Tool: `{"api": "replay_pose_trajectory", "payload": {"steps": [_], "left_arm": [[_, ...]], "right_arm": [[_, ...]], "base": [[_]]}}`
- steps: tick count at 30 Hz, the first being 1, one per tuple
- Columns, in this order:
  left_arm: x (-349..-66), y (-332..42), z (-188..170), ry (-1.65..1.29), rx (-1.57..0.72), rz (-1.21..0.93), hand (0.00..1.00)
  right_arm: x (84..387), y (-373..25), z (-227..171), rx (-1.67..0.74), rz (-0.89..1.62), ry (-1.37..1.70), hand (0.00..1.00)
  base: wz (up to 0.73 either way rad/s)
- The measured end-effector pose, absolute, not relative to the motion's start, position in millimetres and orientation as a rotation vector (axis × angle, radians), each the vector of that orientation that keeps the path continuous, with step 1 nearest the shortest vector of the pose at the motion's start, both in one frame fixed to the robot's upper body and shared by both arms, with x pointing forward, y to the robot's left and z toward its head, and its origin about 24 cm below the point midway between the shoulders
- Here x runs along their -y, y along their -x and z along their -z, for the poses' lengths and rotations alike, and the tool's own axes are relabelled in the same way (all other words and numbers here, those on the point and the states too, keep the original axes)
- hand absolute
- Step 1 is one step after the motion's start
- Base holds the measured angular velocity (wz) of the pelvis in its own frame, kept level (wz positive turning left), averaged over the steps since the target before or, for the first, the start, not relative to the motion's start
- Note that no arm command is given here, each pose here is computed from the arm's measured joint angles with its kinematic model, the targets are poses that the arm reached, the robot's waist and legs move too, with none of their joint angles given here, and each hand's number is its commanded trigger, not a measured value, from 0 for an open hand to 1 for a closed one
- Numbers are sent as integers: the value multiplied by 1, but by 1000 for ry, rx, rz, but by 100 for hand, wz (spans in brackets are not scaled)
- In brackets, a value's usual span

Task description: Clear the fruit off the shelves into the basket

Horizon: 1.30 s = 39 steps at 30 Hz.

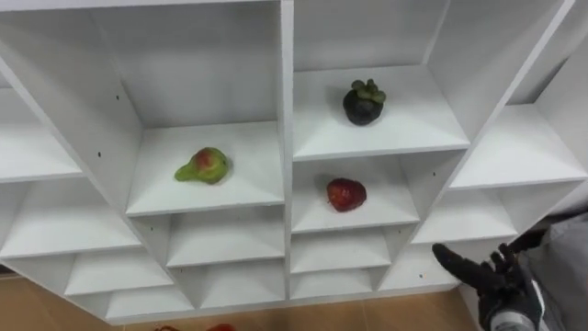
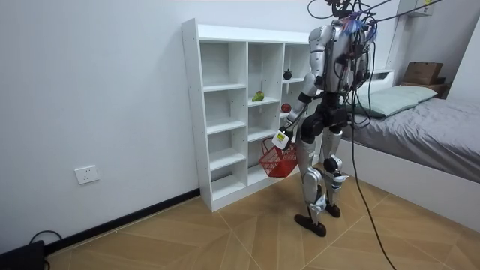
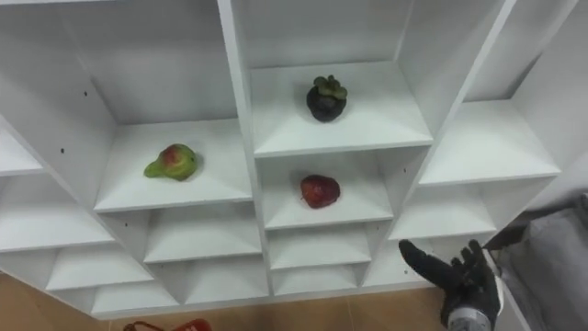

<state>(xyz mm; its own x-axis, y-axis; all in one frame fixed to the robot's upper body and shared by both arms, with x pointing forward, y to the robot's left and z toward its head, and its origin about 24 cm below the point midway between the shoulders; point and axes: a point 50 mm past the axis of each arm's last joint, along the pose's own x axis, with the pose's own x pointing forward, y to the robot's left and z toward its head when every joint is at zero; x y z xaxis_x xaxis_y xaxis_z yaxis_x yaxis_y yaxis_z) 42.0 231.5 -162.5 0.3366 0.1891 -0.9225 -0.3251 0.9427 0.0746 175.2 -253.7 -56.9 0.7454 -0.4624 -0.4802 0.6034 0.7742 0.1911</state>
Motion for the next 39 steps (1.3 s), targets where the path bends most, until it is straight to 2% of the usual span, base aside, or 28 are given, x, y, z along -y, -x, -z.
{"api": "replay_pose_trajectory", "payload": {"steps": [29, 39], "left_arm": [[-233, -36, 162, 119, -1177, -320, 100], [-236, -28, 164, 115, -1206, -340, 100]], "right_arm": [[239, -218, -56, 74, 460, -299, 0], [233, -219, -75, 156, 433, -200, 0]], "base": [[-2], [0]]}}
